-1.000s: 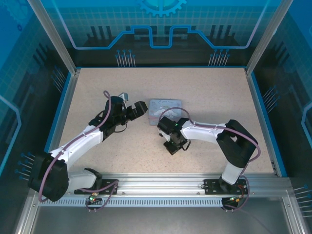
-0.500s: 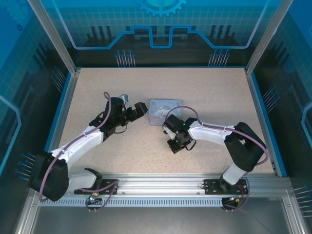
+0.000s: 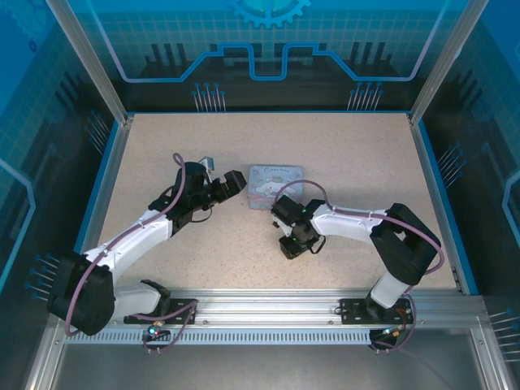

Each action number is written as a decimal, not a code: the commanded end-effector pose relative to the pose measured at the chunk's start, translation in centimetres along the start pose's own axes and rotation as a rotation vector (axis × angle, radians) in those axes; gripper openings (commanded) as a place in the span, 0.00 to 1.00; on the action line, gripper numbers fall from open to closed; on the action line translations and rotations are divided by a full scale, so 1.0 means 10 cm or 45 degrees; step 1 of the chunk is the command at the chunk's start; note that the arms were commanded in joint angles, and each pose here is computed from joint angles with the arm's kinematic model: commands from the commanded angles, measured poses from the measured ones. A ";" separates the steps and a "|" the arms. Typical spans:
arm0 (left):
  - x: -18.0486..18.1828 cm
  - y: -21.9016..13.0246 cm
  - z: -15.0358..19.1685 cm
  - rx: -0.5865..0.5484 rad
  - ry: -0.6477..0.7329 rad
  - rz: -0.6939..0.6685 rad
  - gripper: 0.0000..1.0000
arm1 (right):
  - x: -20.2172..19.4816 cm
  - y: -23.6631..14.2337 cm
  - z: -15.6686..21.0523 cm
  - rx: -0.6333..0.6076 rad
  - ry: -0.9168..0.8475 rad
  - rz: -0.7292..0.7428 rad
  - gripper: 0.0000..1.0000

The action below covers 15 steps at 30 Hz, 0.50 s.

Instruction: Unlock a padlock with a key

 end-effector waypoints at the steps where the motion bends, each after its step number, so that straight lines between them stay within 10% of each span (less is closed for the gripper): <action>1: 0.02 0.03 0.02 0.013 -0.028 0.016 0.99 | 0.04 0.01 0.01 0.027 -0.030 0.017 0.32; 15: 0.02 0.06 0.00 0.021 -0.029 0.015 0.99 | 0.14 -0.04 -0.04 0.018 -0.075 -0.040 0.40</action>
Point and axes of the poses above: each hand's point on the last joint's axis, 136 mm out from that joint toward the fingers, its own y axis out along the fingers, its own x axis along the line the jaws close on, z = x × y, the point moved 5 cm from there along -y, back along the fingers, and after that the axes turned 11 degrees about y, right-handed, at the moved point
